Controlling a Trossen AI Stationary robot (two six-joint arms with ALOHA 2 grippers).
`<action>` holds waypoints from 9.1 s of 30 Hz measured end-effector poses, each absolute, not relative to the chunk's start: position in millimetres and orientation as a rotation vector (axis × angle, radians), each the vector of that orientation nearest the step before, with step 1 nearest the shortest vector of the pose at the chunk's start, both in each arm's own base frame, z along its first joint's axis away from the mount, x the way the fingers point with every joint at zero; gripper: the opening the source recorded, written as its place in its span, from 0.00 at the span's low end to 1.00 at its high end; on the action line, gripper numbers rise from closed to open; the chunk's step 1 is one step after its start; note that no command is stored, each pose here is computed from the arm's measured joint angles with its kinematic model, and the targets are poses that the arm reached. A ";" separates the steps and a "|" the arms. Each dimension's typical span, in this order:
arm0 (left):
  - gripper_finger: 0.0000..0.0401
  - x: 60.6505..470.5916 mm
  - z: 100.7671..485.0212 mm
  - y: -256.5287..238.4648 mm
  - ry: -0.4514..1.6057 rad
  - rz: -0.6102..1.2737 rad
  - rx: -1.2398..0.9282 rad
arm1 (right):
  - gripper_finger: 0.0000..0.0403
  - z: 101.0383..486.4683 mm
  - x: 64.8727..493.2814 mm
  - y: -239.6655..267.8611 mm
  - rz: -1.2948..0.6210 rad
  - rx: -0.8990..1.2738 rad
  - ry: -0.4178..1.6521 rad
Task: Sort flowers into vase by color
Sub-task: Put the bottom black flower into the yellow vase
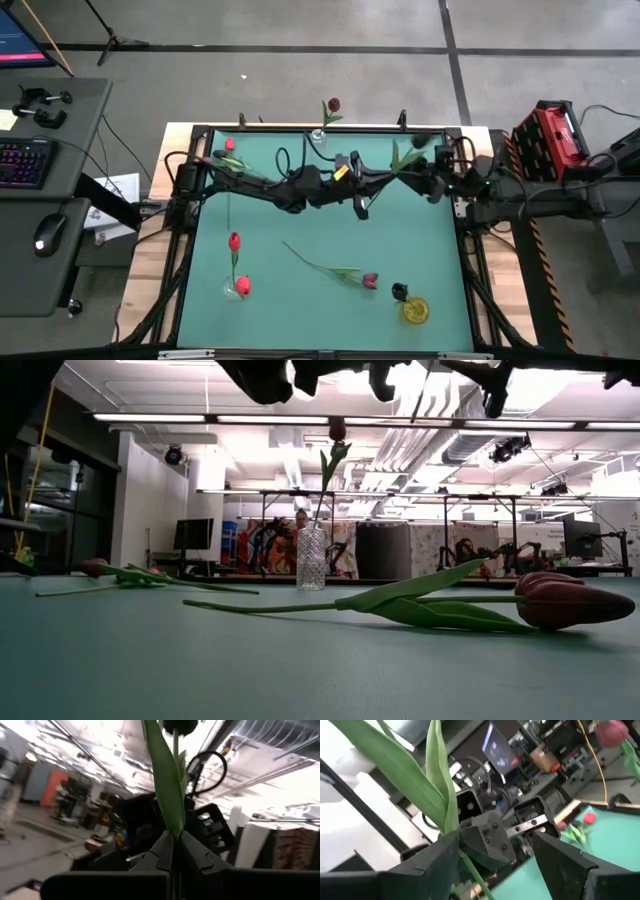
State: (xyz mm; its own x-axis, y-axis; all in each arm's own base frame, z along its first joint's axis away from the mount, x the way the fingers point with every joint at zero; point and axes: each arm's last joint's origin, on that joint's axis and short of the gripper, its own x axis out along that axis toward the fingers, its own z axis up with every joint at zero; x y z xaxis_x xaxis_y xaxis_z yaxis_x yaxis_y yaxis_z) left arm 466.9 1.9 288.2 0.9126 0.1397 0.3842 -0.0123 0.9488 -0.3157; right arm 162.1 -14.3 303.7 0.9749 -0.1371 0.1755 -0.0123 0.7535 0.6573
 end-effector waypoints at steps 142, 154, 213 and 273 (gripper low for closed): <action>0.46 356.1 369.5 81.6 0.268 0.064 -0.215 | 0.00 292.0 69.3 172.3 0.010 0.445 0.108; 0.46 356.1 369.5 81.5 0.269 0.064 -0.224 | 0.00 296.7 70.4 167.5 0.056 0.473 0.134; 0.46 356.2 369.2 81.7 0.269 0.067 -0.240 | 0.75 295.3 64.6 176.8 0.370 1.027 0.779; 0.46 353.0 369.2 94.6 0.268 0.095 -0.192 | 0.94 326.9 65.0 156.2 0.287 1.202 0.503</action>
